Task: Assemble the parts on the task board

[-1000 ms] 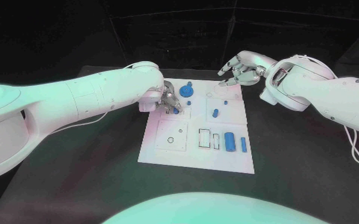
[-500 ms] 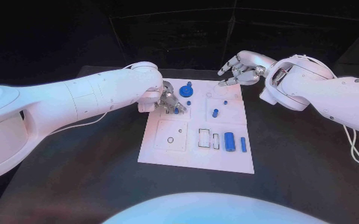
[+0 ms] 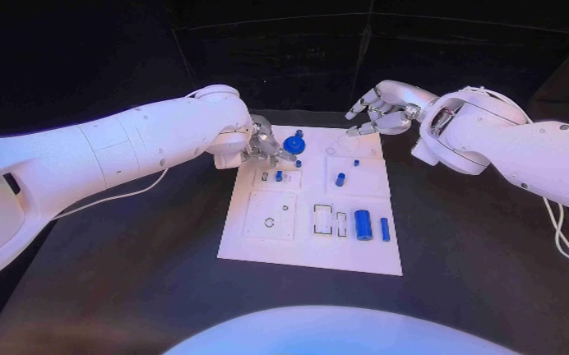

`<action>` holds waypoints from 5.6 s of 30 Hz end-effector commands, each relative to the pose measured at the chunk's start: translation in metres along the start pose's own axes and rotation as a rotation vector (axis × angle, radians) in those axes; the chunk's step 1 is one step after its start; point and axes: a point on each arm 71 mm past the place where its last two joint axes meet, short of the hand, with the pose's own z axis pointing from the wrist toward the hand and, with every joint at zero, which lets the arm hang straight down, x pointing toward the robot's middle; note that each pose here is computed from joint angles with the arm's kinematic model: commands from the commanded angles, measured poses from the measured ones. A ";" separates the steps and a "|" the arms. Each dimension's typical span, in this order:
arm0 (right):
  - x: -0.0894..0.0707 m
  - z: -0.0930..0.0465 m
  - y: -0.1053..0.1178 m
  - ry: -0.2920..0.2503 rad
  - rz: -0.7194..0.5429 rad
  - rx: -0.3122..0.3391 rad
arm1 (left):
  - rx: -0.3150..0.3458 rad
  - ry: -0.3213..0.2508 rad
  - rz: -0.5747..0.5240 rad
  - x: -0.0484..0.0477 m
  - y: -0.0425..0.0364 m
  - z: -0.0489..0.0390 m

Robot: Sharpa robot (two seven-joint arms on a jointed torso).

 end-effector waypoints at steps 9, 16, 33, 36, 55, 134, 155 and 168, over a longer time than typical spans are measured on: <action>-0.002 0.001 -0.002 -0.004 -0.005 0.001 | 0.007 -0.059 -0.007 -0.0402 0.0043 -0.0074; -0.001 0.003 0.000 -0.002 -0.005 -0.005 | -0.039 -0.061 -0.019 -0.0531 0.0092 0.0080; 0.001 0.007 0.004 -0.002 -0.003 -0.016 | -0.082 -0.071 -0.034 -0.0589 0.0250 0.0320; 0.001 0.007 0.004 -0.002 -0.003 -0.017 | -0.086 -0.065 -0.034 -0.0588 0.0272 0.0339; 0.001 0.007 0.004 0.002 -0.003 -0.016 | -0.136 -0.011 -0.027 -0.0546 0.0378 0.0404; 0.000 0.006 0.001 0.008 -0.005 -0.005 | -0.033 -0.030 -0.097 -0.0536 0.0467 0.0302; -0.002 0.002 -0.004 0.003 -0.006 0.007 | 0.080 -0.140 -0.055 -0.0154 0.0471 0.0044; -0.002 0.002 -0.004 0.004 -0.006 0.004 | 0.042 -0.118 0.009 0.0105 0.0479 0.0072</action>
